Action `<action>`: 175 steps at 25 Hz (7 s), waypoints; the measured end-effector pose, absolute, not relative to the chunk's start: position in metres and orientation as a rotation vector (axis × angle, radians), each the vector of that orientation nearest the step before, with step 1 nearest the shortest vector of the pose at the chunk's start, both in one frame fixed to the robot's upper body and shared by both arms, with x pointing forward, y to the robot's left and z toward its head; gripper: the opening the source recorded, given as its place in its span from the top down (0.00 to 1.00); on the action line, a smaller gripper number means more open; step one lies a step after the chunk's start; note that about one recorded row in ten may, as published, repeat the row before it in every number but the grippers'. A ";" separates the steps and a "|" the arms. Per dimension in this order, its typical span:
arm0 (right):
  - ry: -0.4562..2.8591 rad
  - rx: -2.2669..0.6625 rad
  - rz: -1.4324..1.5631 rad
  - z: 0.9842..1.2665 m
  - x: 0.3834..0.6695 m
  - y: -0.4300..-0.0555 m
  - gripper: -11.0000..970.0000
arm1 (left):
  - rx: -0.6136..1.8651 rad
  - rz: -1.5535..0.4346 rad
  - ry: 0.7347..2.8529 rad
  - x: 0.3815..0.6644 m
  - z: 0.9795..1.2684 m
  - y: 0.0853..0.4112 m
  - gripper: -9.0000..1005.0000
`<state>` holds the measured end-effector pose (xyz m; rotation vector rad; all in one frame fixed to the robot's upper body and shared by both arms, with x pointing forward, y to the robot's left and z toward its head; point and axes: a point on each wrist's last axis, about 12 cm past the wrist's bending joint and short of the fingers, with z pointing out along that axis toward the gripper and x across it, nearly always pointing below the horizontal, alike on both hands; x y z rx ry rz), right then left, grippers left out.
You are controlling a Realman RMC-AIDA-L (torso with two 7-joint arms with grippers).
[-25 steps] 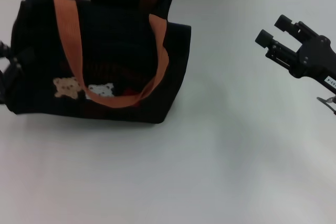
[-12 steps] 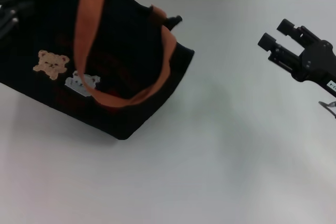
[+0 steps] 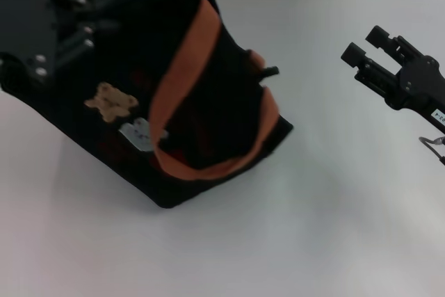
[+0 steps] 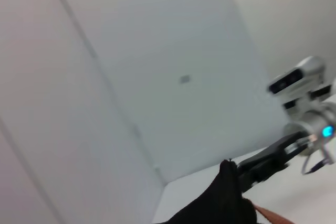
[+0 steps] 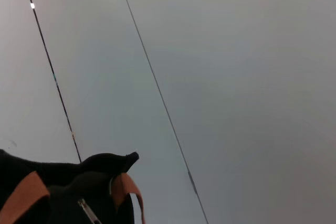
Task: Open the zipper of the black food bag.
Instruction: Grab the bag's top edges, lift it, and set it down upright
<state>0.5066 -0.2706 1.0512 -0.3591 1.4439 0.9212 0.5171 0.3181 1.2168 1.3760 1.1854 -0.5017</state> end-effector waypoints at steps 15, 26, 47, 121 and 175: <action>1.367 -0.511 0.679 1.054 0.492 -0.300 0.31 | 1.507 -0.733 1.081 0.530 1.191 0.252 0.88; 1.082 -0.750 0.188 1.047 0.452 -0.304 0.31 | 1.482 -0.820 1.130 0.545 1.165 0.206 0.89; 0.985 -0.870 -0.277 1.020 0.430 -0.250 0.32 | 1.400 -0.881 1.175 0.549 1.150 0.200 0.89; 0.936 -0.986 -0.092 1.025 0.462 -0.216 0.85 | 1.366 -0.905 1.151 0.548 1.144 0.198 0.89; 0.956 -1.011 -0.086 1.023 0.464 -0.214 0.95 | 1.286 -0.904 1.114 0.546 1.142 0.204 0.89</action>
